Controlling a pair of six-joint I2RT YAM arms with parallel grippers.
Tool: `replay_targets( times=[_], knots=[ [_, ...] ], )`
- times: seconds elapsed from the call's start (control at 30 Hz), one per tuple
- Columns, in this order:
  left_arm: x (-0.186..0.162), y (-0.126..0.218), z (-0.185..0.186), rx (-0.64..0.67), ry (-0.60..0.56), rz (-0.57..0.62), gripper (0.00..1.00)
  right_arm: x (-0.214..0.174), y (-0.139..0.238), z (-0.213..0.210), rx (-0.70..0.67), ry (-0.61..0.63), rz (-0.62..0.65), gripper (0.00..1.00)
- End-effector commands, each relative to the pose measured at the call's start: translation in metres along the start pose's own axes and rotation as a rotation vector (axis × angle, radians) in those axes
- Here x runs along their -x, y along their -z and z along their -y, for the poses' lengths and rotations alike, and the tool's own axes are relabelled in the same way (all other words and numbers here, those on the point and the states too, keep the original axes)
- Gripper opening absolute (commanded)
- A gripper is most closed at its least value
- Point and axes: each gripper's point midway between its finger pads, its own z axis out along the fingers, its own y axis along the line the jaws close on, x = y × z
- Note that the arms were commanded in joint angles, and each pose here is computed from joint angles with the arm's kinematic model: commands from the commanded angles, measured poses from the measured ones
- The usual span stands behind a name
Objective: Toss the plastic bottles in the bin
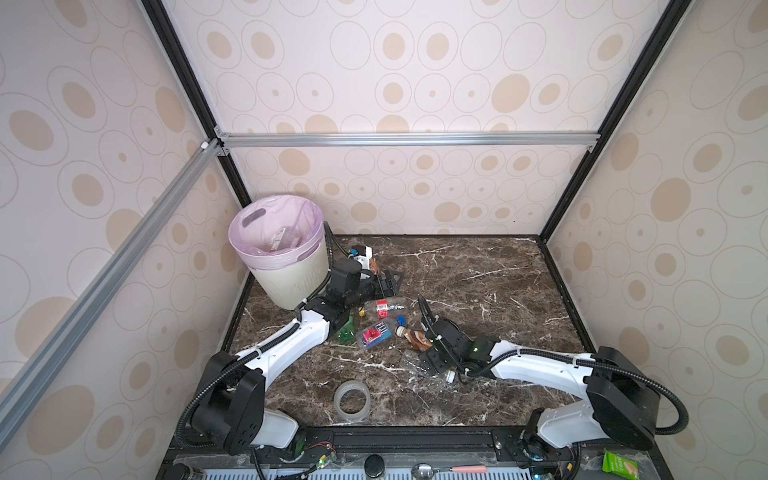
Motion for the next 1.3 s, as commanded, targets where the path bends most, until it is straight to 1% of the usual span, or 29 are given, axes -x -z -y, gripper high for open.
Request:
replay_targets(
  times=[0.0,0.2,0.33,0.53,0.73,0.9,1.07,1.27],
  knots=[
    [0.005,0.001,0.007,-0.020,0.000,0.020,0.99,0.001,-0.004,0.008,-0.058,-0.012,-0.015,1.00],
    [0.003,0.002,0.006,-0.019,0.003,0.017,0.99,0.002,-0.014,0.029,-0.103,-0.089,-0.036,1.00],
    [0.002,0.004,0.005,-0.016,0.003,0.019,0.99,0.009,-0.017,0.037,-0.104,-0.115,-0.032,1.00],
    [0.000,0.006,0.002,-0.004,0.000,0.022,0.99,0.016,-0.010,0.035,-0.072,-0.102,-0.018,1.00],
    [-0.001,0.005,0.001,-0.005,0.001,0.018,0.99,0.016,0.013,0.031,-0.005,-0.105,0.030,1.00],
    [-0.003,0.001,0.000,-0.014,0.010,0.014,0.99,0.010,0.023,0.037,-0.019,-0.112,0.049,1.00],
    [-0.004,-0.002,0.001,-0.027,0.023,0.008,0.99,0.014,0.018,0.037,0.000,-0.117,0.050,1.00],
    [-0.005,0.002,0.000,-0.011,0.014,0.006,0.99,0.005,0.009,0.022,0.076,-0.082,-0.017,1.00]
  ],
)
